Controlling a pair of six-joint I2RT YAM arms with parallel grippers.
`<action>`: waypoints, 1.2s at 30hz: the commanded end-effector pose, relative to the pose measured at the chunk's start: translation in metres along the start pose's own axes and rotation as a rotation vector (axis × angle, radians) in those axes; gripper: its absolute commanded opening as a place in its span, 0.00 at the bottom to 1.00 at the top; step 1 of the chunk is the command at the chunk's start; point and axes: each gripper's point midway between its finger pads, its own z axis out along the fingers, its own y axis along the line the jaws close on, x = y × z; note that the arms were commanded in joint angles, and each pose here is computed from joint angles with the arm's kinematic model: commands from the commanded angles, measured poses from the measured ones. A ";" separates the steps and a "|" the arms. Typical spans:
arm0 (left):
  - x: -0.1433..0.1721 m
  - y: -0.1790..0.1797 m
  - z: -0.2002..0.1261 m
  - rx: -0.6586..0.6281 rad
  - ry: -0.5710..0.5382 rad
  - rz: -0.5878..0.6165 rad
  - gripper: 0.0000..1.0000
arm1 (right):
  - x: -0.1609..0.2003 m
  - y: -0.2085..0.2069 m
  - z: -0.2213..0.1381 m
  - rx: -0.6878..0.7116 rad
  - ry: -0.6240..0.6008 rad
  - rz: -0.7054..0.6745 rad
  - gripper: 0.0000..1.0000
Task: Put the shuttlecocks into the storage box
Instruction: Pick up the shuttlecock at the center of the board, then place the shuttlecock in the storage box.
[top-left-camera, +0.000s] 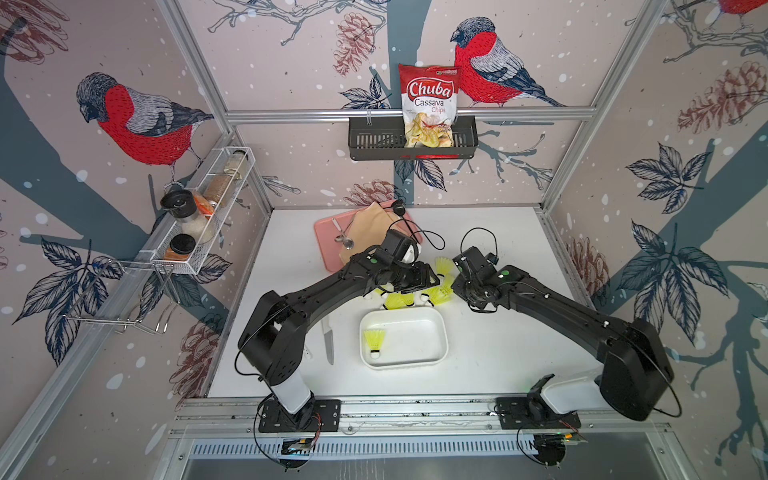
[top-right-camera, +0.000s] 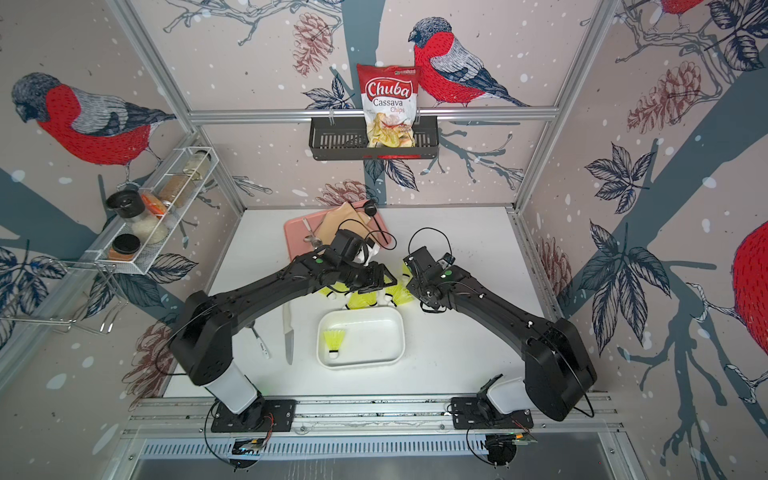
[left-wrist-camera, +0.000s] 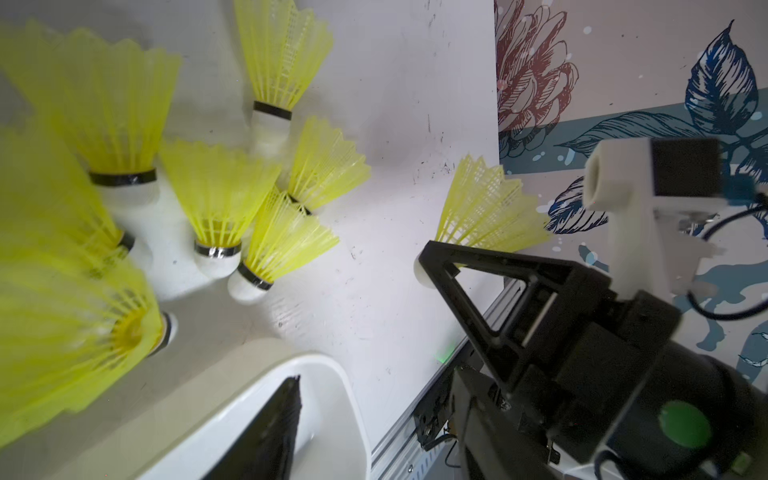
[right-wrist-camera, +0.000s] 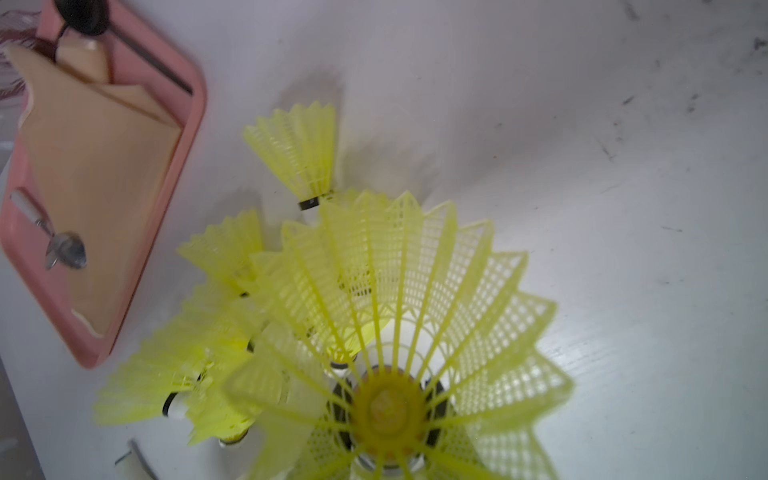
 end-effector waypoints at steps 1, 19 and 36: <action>0.010 0.008 -0.019 -0.019 -0.051 -0.008 0.61 | 0.023 0.003 -0.016 0.015 0.056 -0.230 0.25; 0.114 0.069 -0.077 -0.043 -0.076 -0.131 0.61 | 0.173 0.014 -0.016 0.053 0.409 -0.565 0.27; 0.125 0.081 -0.083 -0.076 -0.080 -0.133 0.61 | 0.186 -0.001 0.019 0.174 0.449 -0.546 0.29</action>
